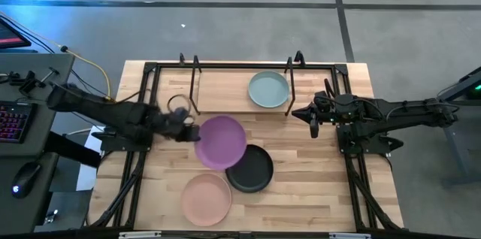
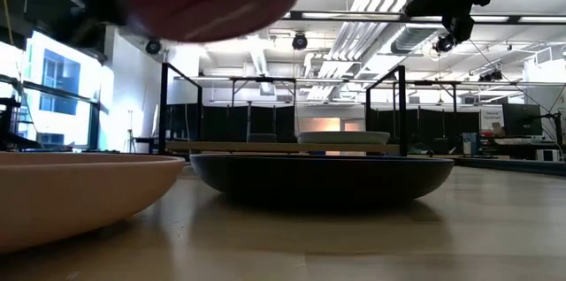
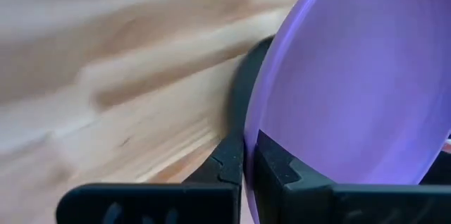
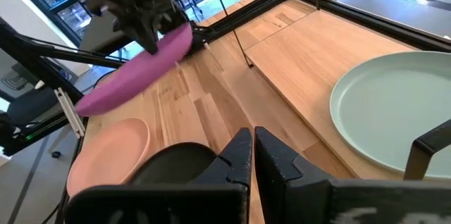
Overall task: Place and stack plates onto a shelf
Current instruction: Put the purple plate on the shelf
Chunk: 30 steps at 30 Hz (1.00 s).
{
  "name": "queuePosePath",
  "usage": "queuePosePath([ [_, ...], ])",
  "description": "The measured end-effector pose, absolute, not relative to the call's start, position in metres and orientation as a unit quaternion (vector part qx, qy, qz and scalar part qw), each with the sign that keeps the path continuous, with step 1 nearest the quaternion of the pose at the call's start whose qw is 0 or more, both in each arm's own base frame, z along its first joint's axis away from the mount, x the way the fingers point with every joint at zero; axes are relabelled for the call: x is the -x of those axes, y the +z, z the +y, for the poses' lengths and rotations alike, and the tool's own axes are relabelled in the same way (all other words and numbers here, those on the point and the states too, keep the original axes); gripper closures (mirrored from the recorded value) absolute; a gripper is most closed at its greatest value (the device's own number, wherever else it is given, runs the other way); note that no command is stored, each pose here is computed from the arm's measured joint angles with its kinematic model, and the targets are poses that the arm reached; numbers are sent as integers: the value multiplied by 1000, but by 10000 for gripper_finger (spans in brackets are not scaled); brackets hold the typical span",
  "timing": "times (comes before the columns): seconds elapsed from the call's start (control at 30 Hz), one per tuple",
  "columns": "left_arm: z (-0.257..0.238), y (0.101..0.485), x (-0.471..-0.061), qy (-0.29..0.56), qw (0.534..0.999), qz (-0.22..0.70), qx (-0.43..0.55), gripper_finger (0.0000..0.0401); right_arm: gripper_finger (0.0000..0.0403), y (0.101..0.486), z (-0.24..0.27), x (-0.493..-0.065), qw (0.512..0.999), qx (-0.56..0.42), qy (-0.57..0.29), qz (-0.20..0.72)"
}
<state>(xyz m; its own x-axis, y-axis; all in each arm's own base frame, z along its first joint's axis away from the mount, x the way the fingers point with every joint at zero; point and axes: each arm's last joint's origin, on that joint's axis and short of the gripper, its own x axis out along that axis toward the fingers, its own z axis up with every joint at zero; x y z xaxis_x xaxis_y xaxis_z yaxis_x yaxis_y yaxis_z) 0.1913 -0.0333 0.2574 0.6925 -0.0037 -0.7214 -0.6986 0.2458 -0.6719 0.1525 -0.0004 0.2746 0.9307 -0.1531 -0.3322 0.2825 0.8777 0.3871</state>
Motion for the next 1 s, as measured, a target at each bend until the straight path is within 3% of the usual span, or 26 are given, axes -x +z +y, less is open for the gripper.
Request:
queuePosePath([
  [0.27,35,307,-249,232,801,286,472,400,403,274,0,-152,957,-219,-114,149],
  [0.47,116,325,-266,277,825,274,409,400,403,274,0,-152,957,-219,-114,150],
  [0.67,173,318,-277,308,818,318,368,400,403,272,0,-151,955,-220,-115,162],
  [1.0,210,284,-297,255,818,429,286,401,403,270,0,-151,951,-230,-118,171],
])
